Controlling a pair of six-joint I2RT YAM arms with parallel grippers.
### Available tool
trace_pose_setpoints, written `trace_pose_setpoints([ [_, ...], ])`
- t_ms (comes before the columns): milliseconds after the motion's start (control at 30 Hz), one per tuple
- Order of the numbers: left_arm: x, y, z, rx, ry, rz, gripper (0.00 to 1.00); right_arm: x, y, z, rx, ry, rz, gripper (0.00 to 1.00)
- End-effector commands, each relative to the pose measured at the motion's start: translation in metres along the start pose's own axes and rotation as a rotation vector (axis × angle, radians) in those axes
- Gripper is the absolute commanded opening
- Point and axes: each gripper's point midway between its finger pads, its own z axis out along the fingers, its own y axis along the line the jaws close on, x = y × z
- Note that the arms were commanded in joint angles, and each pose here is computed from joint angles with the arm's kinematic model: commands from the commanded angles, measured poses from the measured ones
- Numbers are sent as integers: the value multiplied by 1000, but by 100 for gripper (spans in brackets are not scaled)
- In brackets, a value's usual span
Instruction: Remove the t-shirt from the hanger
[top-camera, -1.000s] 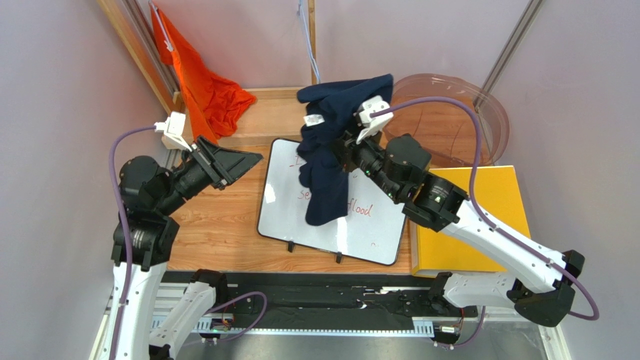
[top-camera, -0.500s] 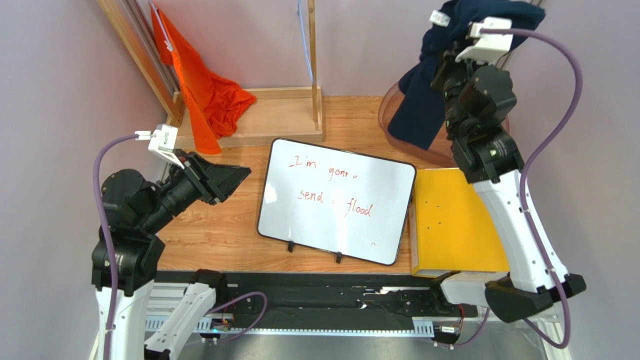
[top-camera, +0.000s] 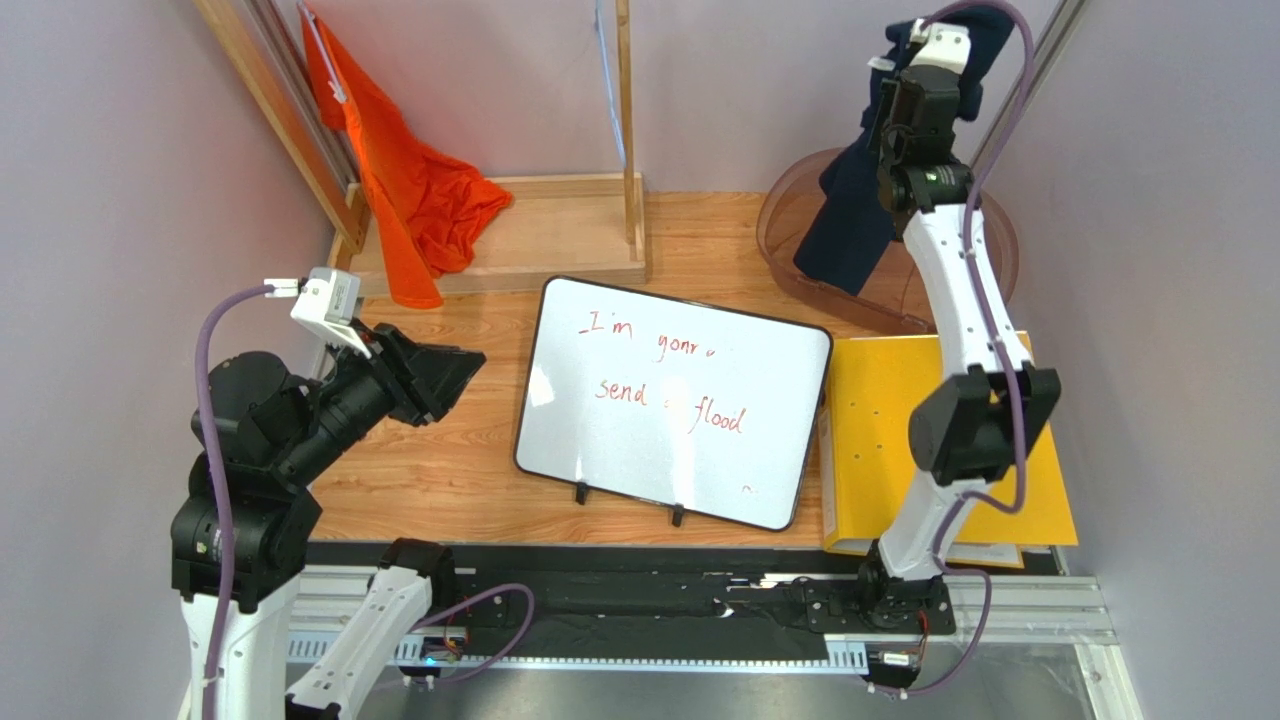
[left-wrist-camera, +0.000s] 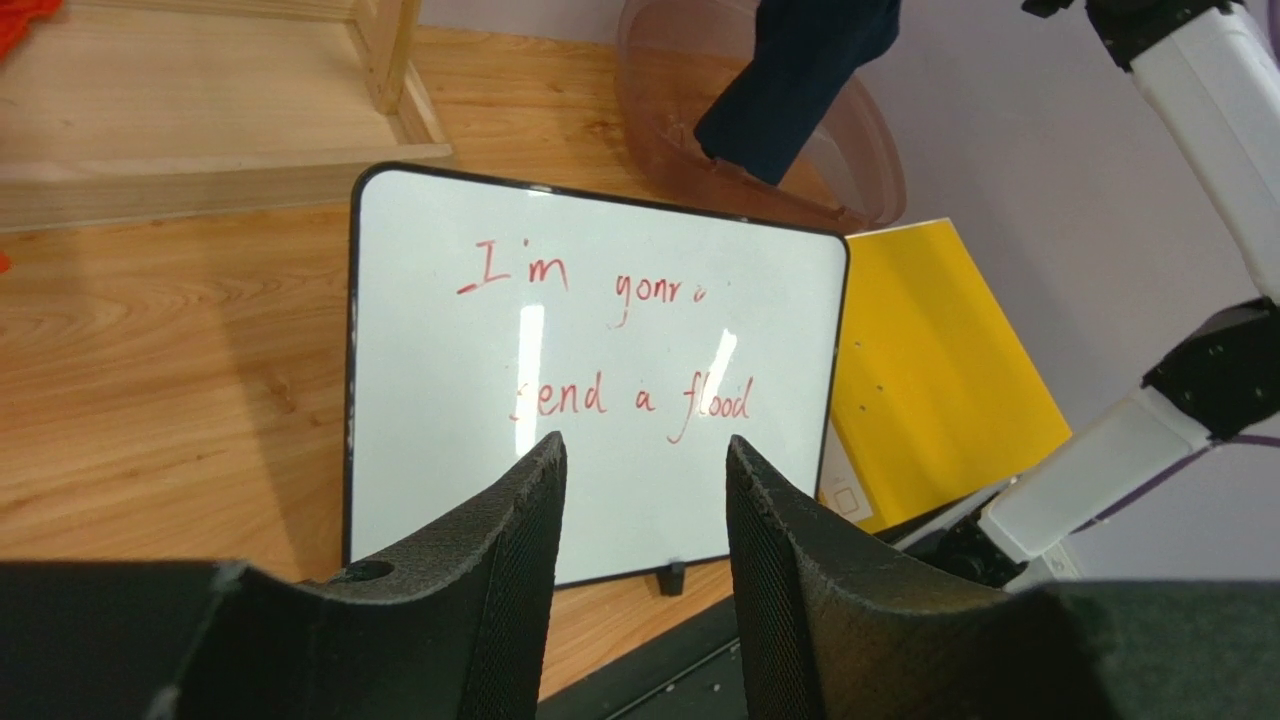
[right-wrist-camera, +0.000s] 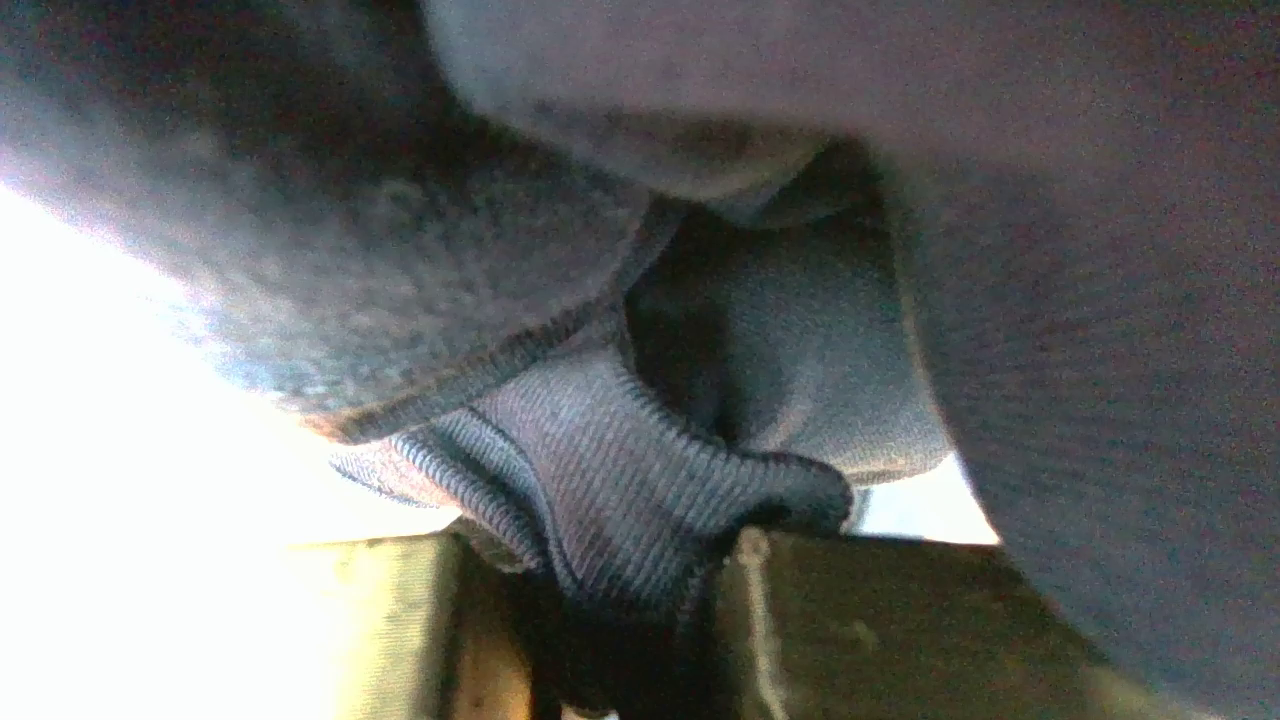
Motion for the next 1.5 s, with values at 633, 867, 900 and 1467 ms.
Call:
trace_pose_setpoints([
  [633,4,-1,-4,10,4,30,50,219,-10,20,-151,927,497,0],
  [867,5,3,-3,-6,4,32,50,239,-23,40,-97,943,454,34],
  [900,5,3,-3,-8,5,31,50,239,-25,41,-88,937,446,40],
  [1467,3,7,-4,-37,-29,-6,69,127,-71,-51,170,705,101,100],
])
